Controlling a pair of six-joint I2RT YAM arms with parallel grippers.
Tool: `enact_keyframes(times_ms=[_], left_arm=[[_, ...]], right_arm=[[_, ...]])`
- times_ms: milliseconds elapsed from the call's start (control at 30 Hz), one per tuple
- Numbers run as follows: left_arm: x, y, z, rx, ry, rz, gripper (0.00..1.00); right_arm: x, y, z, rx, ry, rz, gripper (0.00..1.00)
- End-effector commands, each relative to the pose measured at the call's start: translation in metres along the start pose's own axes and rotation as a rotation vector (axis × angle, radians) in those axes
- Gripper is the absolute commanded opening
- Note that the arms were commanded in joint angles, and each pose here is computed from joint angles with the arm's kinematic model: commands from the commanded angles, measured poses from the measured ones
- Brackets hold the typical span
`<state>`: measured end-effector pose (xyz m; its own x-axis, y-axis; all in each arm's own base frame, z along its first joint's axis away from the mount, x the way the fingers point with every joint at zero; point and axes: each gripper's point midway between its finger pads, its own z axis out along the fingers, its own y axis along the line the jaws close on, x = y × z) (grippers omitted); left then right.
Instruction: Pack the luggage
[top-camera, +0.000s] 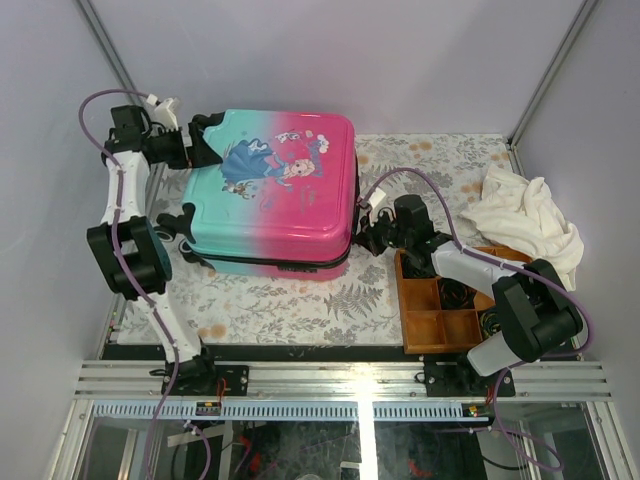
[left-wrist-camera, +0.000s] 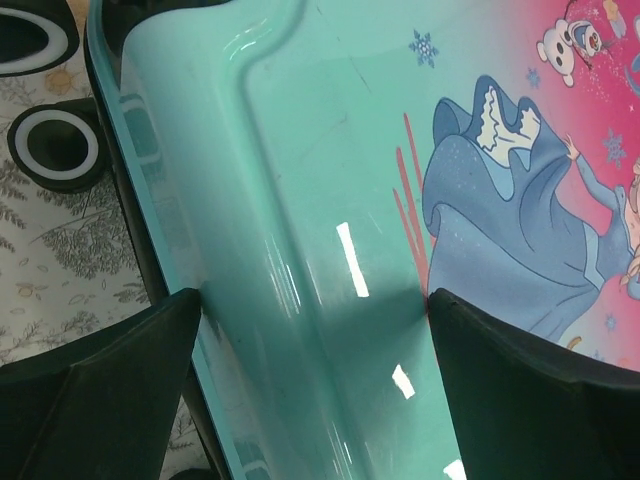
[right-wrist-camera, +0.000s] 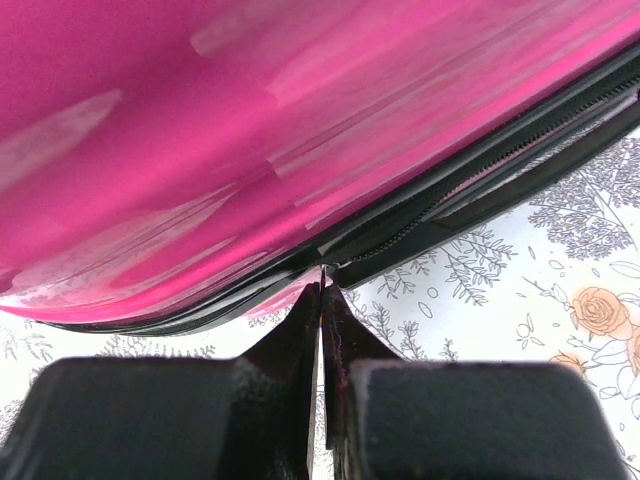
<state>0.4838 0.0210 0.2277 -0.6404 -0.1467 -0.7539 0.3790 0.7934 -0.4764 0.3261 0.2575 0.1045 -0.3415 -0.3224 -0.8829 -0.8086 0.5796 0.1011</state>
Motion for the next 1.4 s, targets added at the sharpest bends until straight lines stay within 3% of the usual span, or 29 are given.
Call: enact_keyframes(times_ms=[0,133,233,367,433,500,600,700,800,1133,1367], left_arm=[[0.019,-0.079,0.051,0.285,0.115,0.060,0.88],[0.030,-0.125,0.080,0.371,0.201,0.202,0.83],[0.030,-0.140,0.086,0.336,0.236,0.337,0.87],[-0.015,-0.135,0.065,0.109,0.095,0.461,0.98],[-0.028,-0.151,0.044,0.037,0.005,0.571,1.00],[-0.015,-0.174,0.030,0.013,-0.007,0.676,1.00],[0.035,-0.216,0.015,0.103,0.088,0.793,1.00],[0.084,-0.250,0.008,0.183,0.162,0.830,1.00],[0.111,-0.285,0.003,0.197,0.134,0.894,1.00],[0.141,-0.347,0.022,0.163,-0.012,0.977,1.00],[0.148,-0.354,0.048,0.055,-0.051,1.031,0.96]], right_arm=[[-0.007,0.036,-0.005,-0.137,-0.010,-0.024,0.00],[0.000,0.040,-0.011,-0.137,0.006,-0.012,0.00],[0.006,0.042,-0.015,-0.137,0.012,-0.002,0.00],[0.009,0.041,-0.018,-0.122,0.016,-0.007,0.00],[0.010,0.040,-0.018,-0.115,0.016,-0.009,0.00],[0.011,0.038,-0.017,-0.106,0.019,-0.009,0.00],[0.012,0.033,-0.016,-0.082,0.022,-0.011,0.00],[0.012,0.027,-0.016,-0.047,0.026,-0.012,0.00],[0.013,0.024,-0.017,-0.030,0.027,-0.007,0.00],[0.007,0.012,-0.018,0.027,0.029,0.000,0.00],[0.002,0.006,-0.019,0.057,0.018,0.009,0.00]])
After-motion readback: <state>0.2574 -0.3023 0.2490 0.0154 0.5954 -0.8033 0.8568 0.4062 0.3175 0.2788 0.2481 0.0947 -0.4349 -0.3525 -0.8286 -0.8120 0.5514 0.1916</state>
